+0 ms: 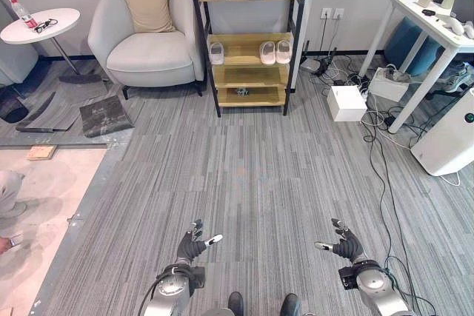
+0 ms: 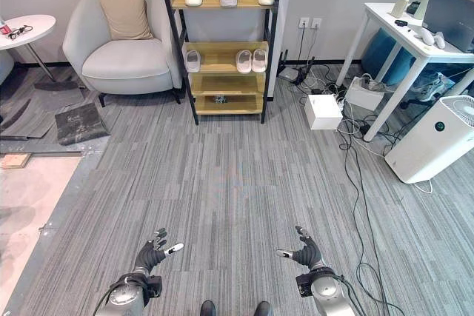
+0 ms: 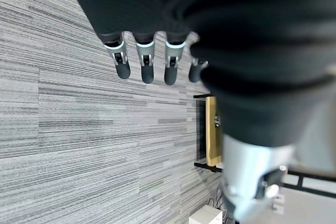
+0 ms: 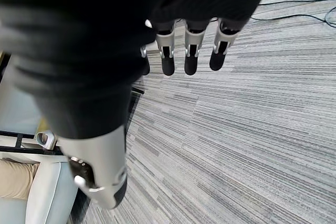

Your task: Arrange the slippers neatly on the shoe rack.

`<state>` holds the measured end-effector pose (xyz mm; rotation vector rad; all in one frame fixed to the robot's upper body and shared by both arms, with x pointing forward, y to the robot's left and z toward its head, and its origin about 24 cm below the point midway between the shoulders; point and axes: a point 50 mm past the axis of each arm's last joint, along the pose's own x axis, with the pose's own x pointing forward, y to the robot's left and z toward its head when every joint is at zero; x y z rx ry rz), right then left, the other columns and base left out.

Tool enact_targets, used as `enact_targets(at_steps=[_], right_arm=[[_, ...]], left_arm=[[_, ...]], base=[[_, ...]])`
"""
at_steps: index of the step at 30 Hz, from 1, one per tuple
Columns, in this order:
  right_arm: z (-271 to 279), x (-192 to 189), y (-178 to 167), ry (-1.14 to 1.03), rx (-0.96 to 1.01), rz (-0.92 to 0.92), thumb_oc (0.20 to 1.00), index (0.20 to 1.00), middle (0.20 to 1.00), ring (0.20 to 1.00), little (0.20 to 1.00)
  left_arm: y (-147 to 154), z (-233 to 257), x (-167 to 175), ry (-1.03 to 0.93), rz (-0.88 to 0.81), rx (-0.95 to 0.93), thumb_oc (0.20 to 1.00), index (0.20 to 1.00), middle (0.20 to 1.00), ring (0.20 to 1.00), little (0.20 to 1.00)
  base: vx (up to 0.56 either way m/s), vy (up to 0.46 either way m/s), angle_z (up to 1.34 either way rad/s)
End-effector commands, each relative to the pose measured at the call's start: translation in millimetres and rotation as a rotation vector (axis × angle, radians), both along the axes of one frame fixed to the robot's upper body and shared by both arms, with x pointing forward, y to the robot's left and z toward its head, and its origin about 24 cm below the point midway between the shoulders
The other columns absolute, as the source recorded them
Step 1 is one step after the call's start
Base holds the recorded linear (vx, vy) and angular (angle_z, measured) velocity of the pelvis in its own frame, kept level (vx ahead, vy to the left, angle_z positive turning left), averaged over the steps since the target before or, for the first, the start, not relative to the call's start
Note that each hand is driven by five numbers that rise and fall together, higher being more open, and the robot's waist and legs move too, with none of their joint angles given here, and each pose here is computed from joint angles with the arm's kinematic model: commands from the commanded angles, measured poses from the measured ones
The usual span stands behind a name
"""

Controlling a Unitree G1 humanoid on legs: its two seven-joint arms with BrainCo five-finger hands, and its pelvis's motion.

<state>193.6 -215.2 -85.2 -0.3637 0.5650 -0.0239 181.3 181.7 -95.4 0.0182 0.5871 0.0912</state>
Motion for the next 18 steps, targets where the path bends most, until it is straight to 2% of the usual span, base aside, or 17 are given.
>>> enact_targets(at_steps=[1,18], right_arm=[[6.4,13.4,14.8,-0.060,0.052,0.031,1.000,1.000,1.000,1.000,1.000],[0.4,6.3,21.4,-0.034,0.098,0.015,1.000,1.000,1.000,1.000,1.000]], left_arm=[[-3.0,2.5,11.0,-0.032,-0.041,0.048,1.000,1.000,1.000,1.000,1.000],[0.0,-1.2,5.2,-0.013,0.058,-0.021,1.000,1.000,1.000,1.000,1.000]], base=[[0.00,0.000,0.00],[0.00,0.000,0.01]])
